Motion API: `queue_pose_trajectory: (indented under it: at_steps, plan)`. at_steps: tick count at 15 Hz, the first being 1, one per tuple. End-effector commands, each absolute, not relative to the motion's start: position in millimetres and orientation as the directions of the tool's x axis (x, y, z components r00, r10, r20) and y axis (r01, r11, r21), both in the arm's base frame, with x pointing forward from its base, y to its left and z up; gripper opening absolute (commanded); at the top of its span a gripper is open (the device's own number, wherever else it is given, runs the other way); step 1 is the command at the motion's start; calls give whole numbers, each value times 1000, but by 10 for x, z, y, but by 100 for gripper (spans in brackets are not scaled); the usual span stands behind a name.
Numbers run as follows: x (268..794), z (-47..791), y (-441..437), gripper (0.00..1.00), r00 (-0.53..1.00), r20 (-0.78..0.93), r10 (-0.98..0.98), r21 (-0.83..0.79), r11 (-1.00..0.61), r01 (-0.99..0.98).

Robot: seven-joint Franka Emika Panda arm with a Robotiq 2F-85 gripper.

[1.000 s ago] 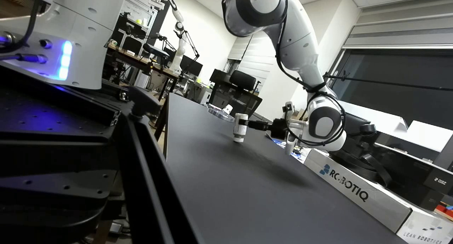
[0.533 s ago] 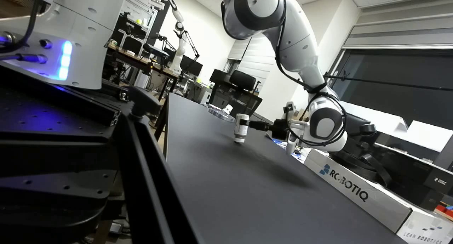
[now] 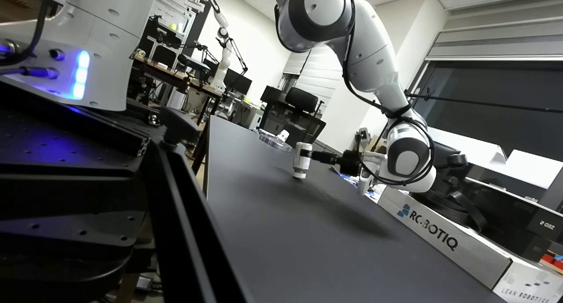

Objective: Lay the bottle on its side then place it upside down

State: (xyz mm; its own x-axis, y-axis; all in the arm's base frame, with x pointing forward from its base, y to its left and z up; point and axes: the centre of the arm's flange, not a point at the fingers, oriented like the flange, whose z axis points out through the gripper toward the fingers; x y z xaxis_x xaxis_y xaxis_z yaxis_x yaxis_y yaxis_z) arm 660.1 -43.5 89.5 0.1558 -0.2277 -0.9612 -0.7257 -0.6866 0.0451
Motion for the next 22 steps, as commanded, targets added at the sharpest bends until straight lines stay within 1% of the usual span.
queue_pose_trajectory:
  at_steps: [1, 4, 14, 17, 18, 22]
  plan:
    - [6927, 832, -554, 80, 124, -965, -231, 66, -673, -737]
    - [6921, 913, -541, 100, 144, -963, -230, 52, -676, -735]
    - [6959, 1714, -390, 100, 309, -935, -172, -97, -717, -691]
    - [6900, 1914, -334, 100, 361, -923, -134, -138, -759, -636]
    - [6885, 1753, -333, 100, 328, -933, -148, -121, -729, -673]
    - [6889, 1850, -293, 100, 350, -928, -128, -143, -745, -652]
